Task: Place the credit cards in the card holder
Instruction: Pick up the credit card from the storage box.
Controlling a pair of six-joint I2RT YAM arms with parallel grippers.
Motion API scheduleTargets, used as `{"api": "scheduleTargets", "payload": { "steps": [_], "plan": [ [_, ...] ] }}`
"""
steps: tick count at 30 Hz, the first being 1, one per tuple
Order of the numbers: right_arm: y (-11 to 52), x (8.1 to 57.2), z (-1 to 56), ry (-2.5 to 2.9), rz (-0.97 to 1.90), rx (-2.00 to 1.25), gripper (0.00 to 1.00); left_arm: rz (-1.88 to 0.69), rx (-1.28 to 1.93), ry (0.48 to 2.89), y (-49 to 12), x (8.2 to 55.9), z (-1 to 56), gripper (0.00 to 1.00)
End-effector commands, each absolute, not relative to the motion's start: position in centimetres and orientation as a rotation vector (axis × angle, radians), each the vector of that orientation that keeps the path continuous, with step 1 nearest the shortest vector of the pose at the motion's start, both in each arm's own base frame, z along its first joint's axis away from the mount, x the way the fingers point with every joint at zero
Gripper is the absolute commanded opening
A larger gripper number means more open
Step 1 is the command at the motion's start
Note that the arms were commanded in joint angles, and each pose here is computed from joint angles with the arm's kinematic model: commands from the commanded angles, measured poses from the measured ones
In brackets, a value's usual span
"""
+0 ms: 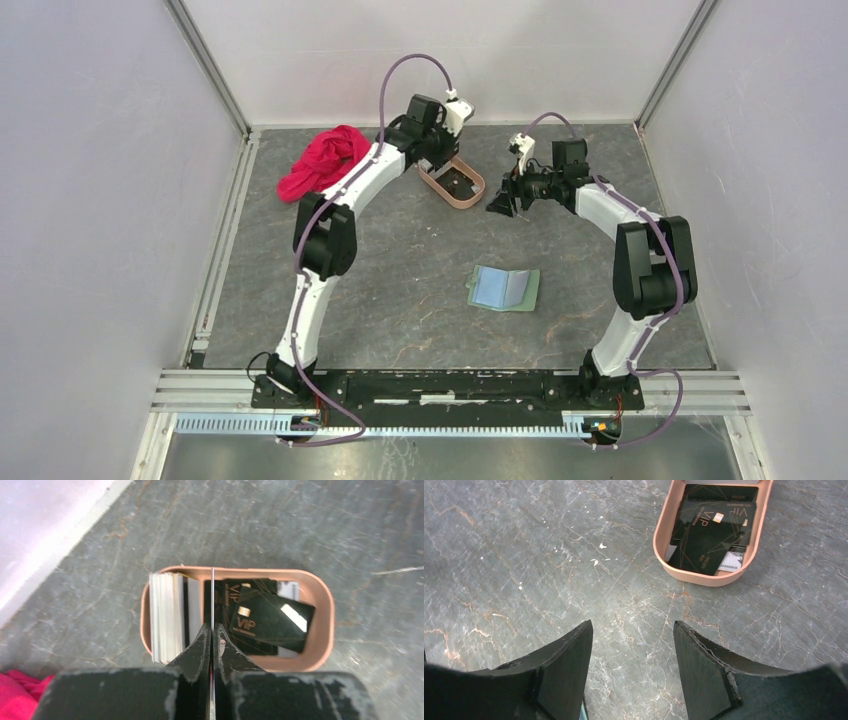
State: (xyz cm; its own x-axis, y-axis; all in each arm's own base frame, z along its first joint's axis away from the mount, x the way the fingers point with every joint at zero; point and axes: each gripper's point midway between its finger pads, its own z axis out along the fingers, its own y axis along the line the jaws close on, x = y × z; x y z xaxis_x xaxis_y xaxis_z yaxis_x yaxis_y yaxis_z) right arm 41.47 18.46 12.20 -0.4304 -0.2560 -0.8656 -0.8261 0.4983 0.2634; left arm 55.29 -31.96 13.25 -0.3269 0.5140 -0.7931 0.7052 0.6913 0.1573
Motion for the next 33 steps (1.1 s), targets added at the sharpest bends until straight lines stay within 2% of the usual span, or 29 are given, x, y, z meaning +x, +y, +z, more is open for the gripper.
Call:
{"api": "scheduleTargets", "payload": {
  "steps": [1, 5, 7, 11, 15, 17, 20, 28, 33],
  "plan": [
    [18.7, 40.3, 17.0, 1.733, 0.850, -1.014, 0.67, -0.539, 0.851, 1.929, -32.9, 52.3, 21.0, 0.02],
    [18.5, 37.9, 22.1, 1.561, 0.809, -1.116, 0.67, -0.800, 0.786, 1.862, -34.2, 47.8, 25.5, 0.02],
    [17.9, 35.9, 24.8, 1.484, 0.752, -1.177, 0.67, -0.943, 0.725, 1.858, -34.3, 44.7, 26.0, 0.02],
    [17.1, 31.2, 29.6, 1.386, 0.690, -1.207, 0.70, -1.262, 0.537, 1.697, -33.9, 38.4, 30.1, 0.02],
    [18.0, 25.9, 31.6, 1.389, 0.918, -1.187, 0.73, -1.502, 0.284, 1.512, -31.7, 33.6, 33.5, 0.10],
    [18.5, 23.8, 31.6, 1.377, 1.045, -1.143, 0.73, -1.608, 0.172, 1.406, -30.3, 31.7, 35.2, 0.03],
    [18.9, 21.7, 31.9, 1.366, 1.180, -1.013, 0.75, -1.754, 0.030, 1.339, -28.8, 29.4, 35.9, 0.02],
    [19.1, 21.6, 29.6, 1.491, 1.368, -0.723, 0.87, -1.825, -0.019, 1.342, -30.2, 26.3, 34.4, 0.02],
    [19.4, 22.3, 29.4, 1.543, 1.445, -0.625, 0.85, -1.845, -0.026, 1.316, -31.8, 25.3, 33.9, 0.02]
  ]
}}
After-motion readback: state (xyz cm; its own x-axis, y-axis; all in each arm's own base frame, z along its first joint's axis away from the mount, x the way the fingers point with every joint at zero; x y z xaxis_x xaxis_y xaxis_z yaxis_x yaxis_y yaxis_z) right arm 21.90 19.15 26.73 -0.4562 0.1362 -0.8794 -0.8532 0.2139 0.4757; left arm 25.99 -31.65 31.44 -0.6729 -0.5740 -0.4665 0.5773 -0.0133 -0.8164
